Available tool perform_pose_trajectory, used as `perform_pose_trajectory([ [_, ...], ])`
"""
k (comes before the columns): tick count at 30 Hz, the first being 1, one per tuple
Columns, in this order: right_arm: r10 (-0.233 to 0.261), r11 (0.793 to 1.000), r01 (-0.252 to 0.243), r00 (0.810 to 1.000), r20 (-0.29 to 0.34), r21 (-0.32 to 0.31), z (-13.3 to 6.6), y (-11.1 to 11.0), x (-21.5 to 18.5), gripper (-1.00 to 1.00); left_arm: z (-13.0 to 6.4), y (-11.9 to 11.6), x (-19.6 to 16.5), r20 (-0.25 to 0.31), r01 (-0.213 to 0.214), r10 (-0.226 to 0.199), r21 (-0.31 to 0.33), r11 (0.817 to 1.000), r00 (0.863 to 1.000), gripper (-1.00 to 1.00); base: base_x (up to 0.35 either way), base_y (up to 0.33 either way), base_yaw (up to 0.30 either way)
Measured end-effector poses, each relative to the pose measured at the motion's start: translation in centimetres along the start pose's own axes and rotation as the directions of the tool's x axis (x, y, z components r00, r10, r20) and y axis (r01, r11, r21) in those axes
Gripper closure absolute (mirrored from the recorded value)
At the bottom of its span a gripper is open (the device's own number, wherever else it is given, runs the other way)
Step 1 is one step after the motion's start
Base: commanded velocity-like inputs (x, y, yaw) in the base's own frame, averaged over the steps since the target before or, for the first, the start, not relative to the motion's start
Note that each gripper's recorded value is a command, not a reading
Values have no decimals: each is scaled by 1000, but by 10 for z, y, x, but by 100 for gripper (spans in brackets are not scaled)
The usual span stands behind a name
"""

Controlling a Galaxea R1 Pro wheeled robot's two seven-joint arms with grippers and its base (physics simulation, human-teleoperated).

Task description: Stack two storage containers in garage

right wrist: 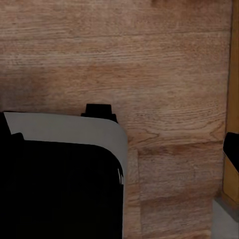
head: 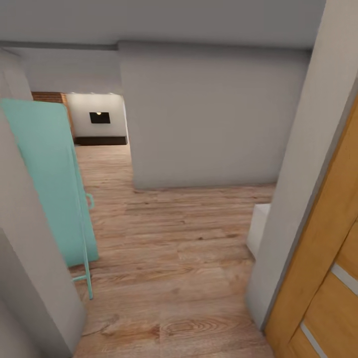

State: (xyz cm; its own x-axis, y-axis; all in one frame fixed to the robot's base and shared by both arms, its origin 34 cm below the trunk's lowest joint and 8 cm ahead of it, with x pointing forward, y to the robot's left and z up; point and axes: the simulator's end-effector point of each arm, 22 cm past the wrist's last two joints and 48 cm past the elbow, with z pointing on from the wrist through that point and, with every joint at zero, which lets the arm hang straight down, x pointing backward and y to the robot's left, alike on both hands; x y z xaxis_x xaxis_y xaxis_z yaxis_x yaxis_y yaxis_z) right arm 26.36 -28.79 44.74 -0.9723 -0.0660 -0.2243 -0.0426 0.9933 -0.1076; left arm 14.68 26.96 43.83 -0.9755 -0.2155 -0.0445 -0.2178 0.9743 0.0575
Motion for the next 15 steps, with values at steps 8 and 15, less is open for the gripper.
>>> perform_pose_trajectory([
  [8,0,1000,0,1000,-4,-3,0,1,1,-100,0,0,1,-2,1,-1,0,1000,1000,-100,322,77,0],
  [15,1,1000,-1,1000,-3,-1,0,1,1,-100,0,0,0,0,1,-1,0,1000,1000,-100,322,90,0],
])
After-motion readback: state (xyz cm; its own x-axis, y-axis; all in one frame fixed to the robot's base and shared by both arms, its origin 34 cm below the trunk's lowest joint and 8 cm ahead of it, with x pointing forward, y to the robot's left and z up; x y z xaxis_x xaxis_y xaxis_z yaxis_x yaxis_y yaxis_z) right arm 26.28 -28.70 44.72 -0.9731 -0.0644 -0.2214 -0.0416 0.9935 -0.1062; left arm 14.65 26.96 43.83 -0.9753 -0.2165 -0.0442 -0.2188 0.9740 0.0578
